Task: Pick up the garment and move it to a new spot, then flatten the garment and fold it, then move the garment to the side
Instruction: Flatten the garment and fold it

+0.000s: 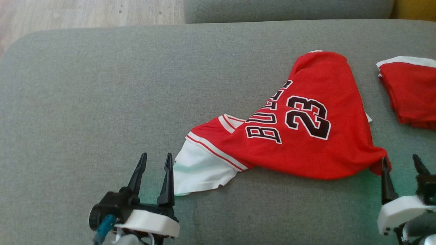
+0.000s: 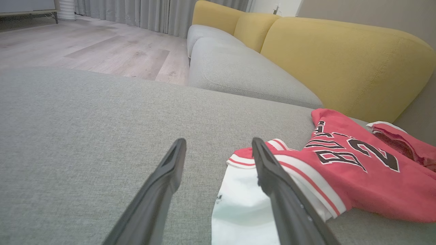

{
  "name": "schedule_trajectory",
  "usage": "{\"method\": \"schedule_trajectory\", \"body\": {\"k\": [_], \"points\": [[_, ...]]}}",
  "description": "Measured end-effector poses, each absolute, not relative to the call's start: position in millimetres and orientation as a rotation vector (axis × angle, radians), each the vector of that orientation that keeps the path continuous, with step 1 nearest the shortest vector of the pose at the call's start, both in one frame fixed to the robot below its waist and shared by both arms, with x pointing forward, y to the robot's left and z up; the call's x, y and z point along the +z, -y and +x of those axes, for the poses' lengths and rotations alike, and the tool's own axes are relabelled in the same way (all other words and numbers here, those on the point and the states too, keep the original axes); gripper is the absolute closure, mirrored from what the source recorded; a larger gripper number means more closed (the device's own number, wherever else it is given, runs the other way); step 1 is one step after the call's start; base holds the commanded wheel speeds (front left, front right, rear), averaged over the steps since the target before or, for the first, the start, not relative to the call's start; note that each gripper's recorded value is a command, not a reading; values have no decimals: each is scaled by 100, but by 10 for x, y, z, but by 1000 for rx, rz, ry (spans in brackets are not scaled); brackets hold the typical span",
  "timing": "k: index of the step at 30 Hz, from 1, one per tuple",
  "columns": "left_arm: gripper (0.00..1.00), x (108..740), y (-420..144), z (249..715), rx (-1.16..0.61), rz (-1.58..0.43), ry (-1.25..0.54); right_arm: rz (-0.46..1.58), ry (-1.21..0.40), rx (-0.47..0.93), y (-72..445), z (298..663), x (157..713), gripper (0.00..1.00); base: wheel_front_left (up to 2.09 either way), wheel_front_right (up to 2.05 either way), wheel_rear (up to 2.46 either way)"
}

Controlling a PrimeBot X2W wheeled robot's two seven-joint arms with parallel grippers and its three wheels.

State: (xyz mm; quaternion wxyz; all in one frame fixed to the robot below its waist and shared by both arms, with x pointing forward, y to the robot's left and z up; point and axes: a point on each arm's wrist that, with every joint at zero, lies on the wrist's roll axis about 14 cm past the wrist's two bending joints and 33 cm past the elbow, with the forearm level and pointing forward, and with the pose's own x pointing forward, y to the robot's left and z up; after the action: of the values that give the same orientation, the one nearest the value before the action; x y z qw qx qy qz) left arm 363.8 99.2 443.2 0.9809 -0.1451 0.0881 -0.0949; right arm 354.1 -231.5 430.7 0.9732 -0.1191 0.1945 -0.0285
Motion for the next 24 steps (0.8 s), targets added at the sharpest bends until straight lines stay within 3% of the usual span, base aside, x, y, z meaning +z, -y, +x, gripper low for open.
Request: {"method": "schedule_trajectory", "body": {"k": [10,15,20,24], "points": [[0,4390,-1041,3651,-174,-293,-188,-187,-302,-80,2339,3688,4620,0,0,0,0],[0,4337,-1055,3704,-169,-299,-201,-150,-305,-54,2263,4089,4626,0,0,0,0],[0,4357,-1095,3805,-158,-290,-187,-135,-422,-7,2227,4457,4354,0,0,0,0],[0,4336,-1162,3792,-135,-295,-190,-104,-588,43,2144,4512,3963,0,0,0,0]]}}
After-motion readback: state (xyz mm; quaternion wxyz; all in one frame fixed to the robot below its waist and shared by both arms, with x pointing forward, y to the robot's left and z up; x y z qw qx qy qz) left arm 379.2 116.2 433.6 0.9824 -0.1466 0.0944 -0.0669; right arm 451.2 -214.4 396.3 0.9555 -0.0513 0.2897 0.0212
